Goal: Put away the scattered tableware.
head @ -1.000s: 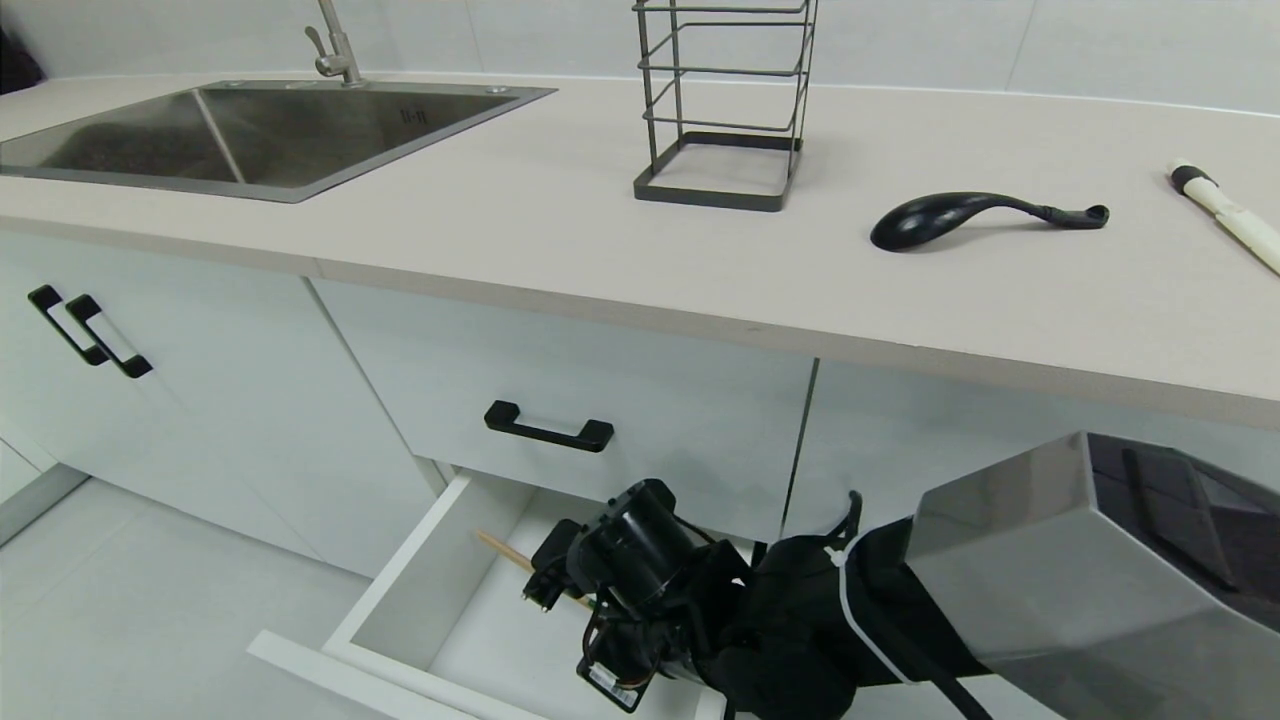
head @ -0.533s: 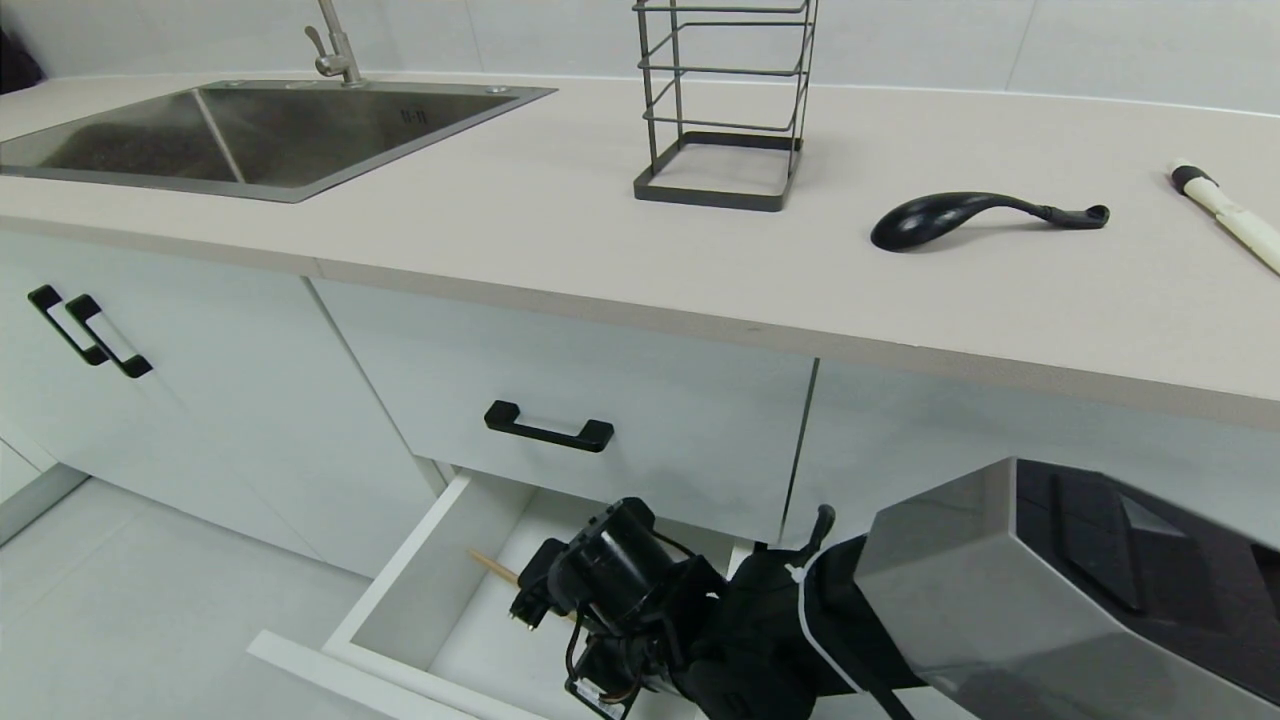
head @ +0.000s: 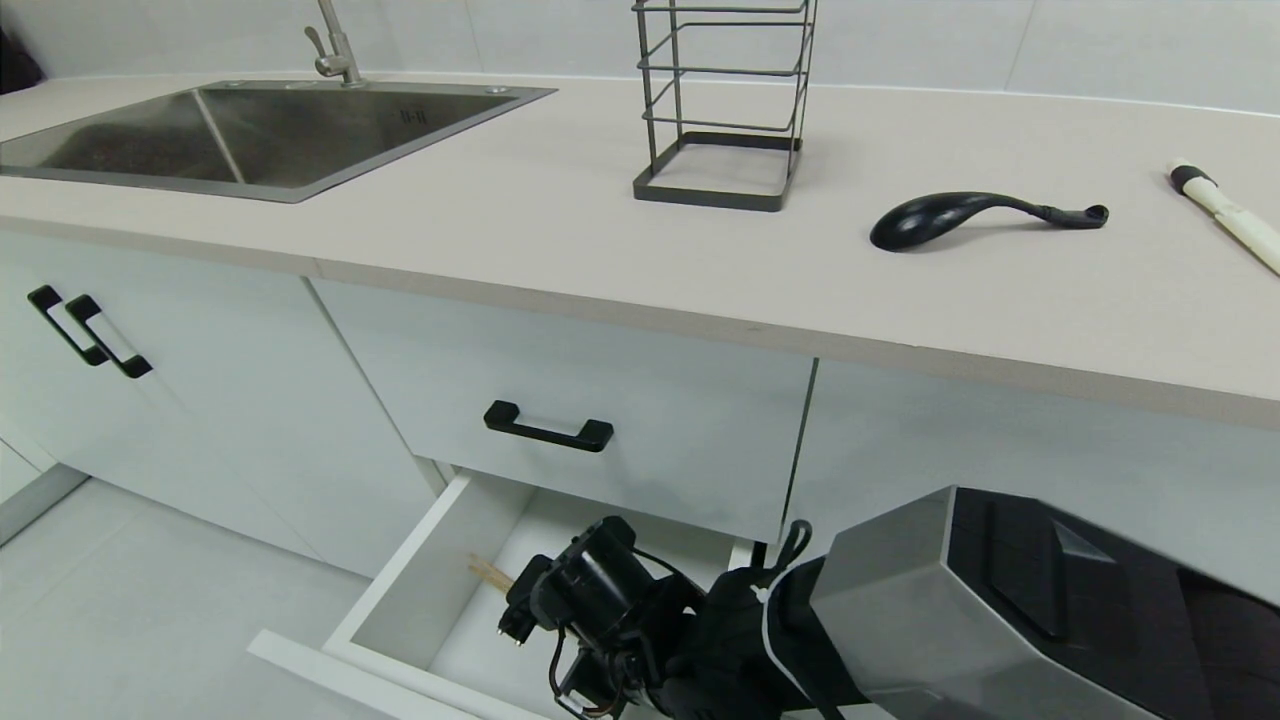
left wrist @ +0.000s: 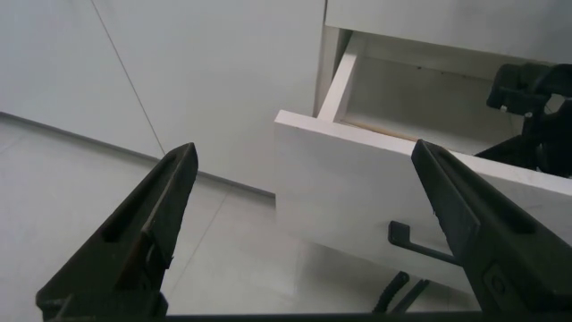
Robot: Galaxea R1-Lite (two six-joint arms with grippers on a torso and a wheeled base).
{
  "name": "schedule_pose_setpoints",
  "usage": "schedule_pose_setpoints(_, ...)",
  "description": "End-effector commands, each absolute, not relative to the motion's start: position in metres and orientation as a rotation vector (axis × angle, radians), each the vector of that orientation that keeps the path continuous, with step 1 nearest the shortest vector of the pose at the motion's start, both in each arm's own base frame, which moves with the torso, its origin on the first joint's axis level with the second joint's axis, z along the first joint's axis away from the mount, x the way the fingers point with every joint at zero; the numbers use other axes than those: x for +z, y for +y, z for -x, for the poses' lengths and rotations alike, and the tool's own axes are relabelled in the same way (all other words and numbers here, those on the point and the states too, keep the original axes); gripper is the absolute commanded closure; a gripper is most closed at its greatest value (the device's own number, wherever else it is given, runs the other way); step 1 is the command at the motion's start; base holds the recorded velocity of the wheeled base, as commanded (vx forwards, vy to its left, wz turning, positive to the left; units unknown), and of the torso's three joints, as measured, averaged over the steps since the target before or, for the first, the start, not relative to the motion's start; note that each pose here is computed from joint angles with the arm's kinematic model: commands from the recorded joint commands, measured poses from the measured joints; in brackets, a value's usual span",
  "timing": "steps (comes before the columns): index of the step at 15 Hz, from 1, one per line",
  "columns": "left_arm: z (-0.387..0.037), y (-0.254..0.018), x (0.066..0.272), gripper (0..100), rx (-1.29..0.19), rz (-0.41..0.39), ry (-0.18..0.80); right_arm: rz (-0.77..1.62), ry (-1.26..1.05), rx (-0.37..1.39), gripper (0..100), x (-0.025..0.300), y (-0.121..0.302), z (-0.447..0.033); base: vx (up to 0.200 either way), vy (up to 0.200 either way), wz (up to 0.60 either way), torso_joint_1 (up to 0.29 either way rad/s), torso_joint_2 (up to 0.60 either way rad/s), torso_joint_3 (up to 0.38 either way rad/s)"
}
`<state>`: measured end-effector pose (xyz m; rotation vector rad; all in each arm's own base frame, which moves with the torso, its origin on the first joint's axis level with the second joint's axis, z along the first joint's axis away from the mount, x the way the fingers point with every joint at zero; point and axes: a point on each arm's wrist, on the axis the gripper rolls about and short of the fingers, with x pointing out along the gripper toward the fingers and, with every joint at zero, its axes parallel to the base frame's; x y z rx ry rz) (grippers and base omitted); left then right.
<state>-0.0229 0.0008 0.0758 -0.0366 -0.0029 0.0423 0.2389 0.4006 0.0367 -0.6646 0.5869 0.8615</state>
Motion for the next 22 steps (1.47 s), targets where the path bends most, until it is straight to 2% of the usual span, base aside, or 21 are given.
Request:
schedule_pose_setpoints(1, 0.023, 0.001, 0.076, 0, 0.043, 0.037, -0.004, 0.664, 0.586, 0.861, 100, 0.03, 0.405, -0.242, 0.0, 0.0, 0.0, 0.0, 0.0, 0.0)
schedule_pose_setpoints(7, 0.023, 0.001, 0.076, 0, 0.043, 0.037, -0.004, 0.673, 0.593, 0.853, 100, 0.026, 0.405, -0.244, 0.0, 0.0, 0.0, 0.0, 0.0, 0.0)
schedule_pose_setpoints(8, 0.023, 0.001, 0.076, 0, 0.043, 0.037, -0.002, 0.672, 0.591, 0.853, 0, 0.027, 0.405, -0.244, 0.0, 0.0, 0.0, 0.0, 0.0, 0.0)
schedule_pose_setpoints(16, 0.023, 0.001, 0.076, 0, 0.043, 0.037, -0.004, 0.637, 0.511, 0.884, 0, 0.081, 0.394, -0.218, 0.0, 0.0, 0.0, 0.0, 0.0, 0.0)
schedule_pose_setpoints(22, 0.023, 0.001, 0.076, 0, 0.043, 0.037, -0.004, 0.635, 0.482, 0.924, 0, 0.1, 0.386, -0.193, 0.0, 0.0, 0.0, 0.0, 0.0, 0.0)
